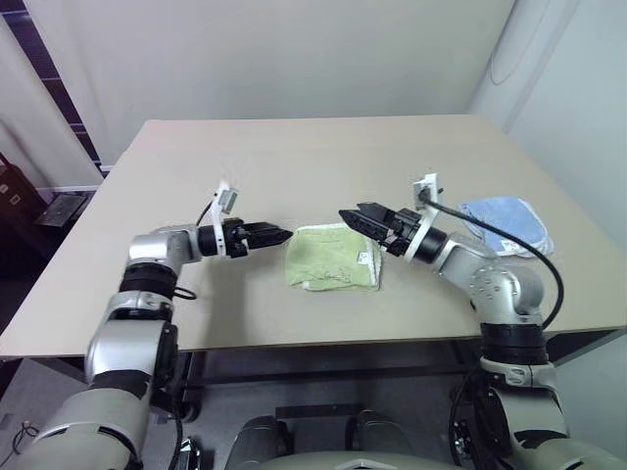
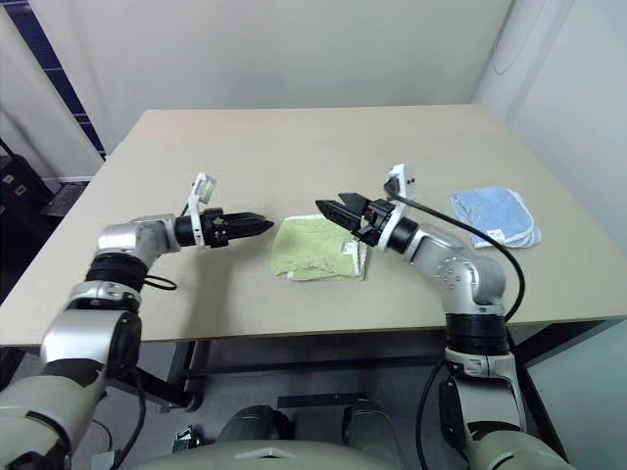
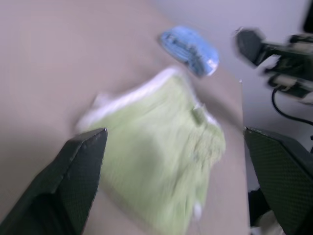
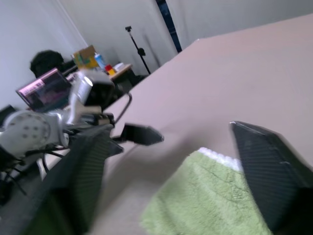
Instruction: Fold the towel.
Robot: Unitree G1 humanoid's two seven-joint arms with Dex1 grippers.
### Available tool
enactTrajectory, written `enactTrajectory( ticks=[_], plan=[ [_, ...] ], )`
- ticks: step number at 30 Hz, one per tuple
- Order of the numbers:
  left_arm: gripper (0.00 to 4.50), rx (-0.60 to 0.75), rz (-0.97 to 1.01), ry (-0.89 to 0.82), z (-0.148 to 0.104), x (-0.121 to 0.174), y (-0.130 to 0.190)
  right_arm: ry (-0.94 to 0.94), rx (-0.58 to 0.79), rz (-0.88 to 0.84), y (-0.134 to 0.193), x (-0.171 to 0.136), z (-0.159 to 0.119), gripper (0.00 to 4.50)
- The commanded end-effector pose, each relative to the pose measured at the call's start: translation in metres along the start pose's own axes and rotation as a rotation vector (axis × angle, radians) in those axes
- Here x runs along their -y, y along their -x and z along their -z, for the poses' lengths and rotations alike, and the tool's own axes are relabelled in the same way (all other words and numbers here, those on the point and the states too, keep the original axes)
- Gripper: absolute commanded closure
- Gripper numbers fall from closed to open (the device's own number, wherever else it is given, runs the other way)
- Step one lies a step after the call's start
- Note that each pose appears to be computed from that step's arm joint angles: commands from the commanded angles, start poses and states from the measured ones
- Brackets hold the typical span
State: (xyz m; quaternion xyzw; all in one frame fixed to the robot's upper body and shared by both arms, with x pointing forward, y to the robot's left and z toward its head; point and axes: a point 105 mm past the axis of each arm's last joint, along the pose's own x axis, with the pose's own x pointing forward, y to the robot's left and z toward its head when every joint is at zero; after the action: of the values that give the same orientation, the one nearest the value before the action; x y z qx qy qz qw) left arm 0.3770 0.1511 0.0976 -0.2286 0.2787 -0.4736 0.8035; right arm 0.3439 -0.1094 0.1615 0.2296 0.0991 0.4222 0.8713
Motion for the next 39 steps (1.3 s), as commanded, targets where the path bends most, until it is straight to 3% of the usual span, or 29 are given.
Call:
enactTrajectory(
  ticks=[1,7,13,17,29,39],
  plan=[
    [0.00,-0.043,-0.061,0.132,-0.003,-0.001,-0.006,-0.047,0.019,-0.013,0.007,-0.006,-0.007,0.04],
    [0.00,-0.181,0.011,0.302,0.024,0.017,-0.034,-0.131,0.015,0.037,0.010,0.003,0.005,0.04],
    [0.00,-0.208,0.023,0.439,0.043,0.024,-0.056,-0.139,0.007,0.078,0.005,0.007,0.012,0.04],
    [0.00,-0.227,-0.029,0.449,0.052,0.017,-0.056,-0.133,0.000,0.099,0.006,0.008,0.018,0.04],
    [0.00,-0.171,-0.076,0.356,0.029,0.003,-0.024,-0.137,-0.019,0.103,0.008,0.007,0.028,0.04],
    [0.00,-0.282,-0.063,0.365,0.065,0.009,-0.056,-0.133,-0.009,0.125,0.007,0.011,0.026,0.04]
  ],
)
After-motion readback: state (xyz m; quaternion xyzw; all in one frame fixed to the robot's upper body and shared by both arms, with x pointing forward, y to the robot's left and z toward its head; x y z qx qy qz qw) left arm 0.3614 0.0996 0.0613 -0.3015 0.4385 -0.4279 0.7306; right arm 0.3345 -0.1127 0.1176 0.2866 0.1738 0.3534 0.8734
